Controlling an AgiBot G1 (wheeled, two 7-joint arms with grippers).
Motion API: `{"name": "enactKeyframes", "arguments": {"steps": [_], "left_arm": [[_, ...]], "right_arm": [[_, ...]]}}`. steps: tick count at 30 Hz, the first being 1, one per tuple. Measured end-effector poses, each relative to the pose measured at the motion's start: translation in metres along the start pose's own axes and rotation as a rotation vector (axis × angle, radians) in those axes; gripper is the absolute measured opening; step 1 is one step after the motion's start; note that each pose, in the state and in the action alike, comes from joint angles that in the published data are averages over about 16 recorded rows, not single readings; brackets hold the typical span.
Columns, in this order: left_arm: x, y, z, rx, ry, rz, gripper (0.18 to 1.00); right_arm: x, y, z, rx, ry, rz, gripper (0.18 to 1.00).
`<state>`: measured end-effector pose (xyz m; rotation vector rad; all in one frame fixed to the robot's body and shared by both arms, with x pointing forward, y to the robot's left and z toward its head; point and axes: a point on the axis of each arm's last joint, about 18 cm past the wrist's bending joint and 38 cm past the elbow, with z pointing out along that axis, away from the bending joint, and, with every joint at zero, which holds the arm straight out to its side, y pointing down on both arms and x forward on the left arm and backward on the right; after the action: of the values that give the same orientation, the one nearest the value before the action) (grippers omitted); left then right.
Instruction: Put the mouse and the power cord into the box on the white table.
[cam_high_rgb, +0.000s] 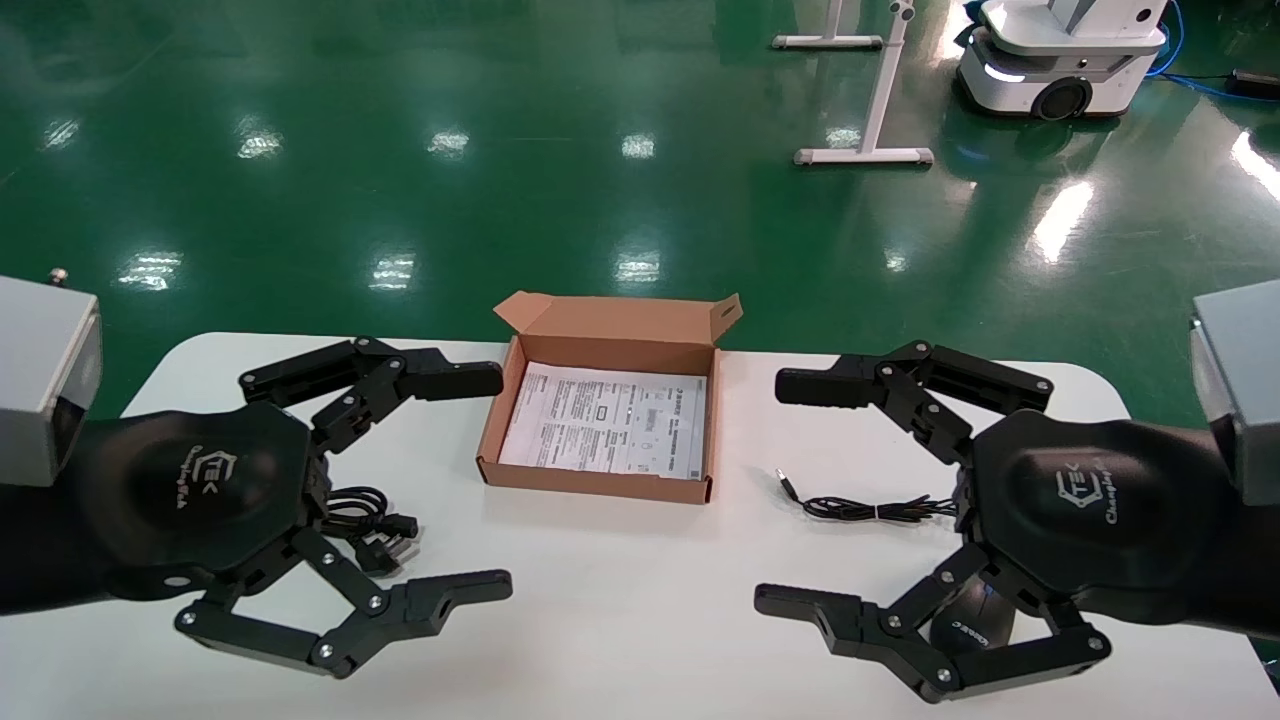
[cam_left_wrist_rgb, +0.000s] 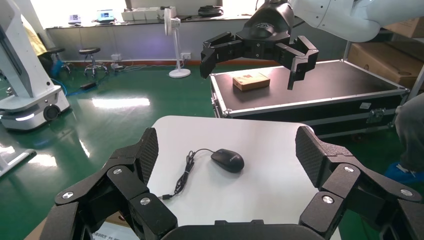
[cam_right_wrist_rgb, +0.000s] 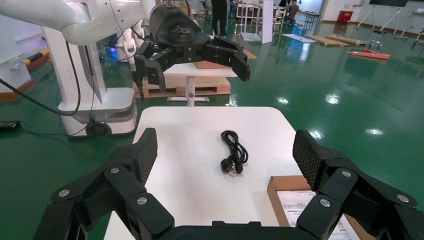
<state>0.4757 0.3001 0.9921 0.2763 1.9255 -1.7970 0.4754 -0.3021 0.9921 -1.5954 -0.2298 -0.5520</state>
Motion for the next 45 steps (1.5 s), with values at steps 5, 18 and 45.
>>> {"name": "enactKeyframes", "arguments": {"steps": [5,18,45], "left_arm": [[0.000,0.000,0.000,0.000,0.000,0.000,1.000],[0.001,0.001,0.000,-0.003,0.003,-0.001,1.000],[-0.066,0.071,0.002,-0.834,0.120,0.070,1.000]], "right_arm": [[0.000,0.000,0.000,0.000,0.000,0.000,1.001],[0.000,0.000,0.000,-0.001,0.000,0.000,1.001],[0.075,0.111,-0.052,-0.579,0.054,-0.377,1.001]]}}
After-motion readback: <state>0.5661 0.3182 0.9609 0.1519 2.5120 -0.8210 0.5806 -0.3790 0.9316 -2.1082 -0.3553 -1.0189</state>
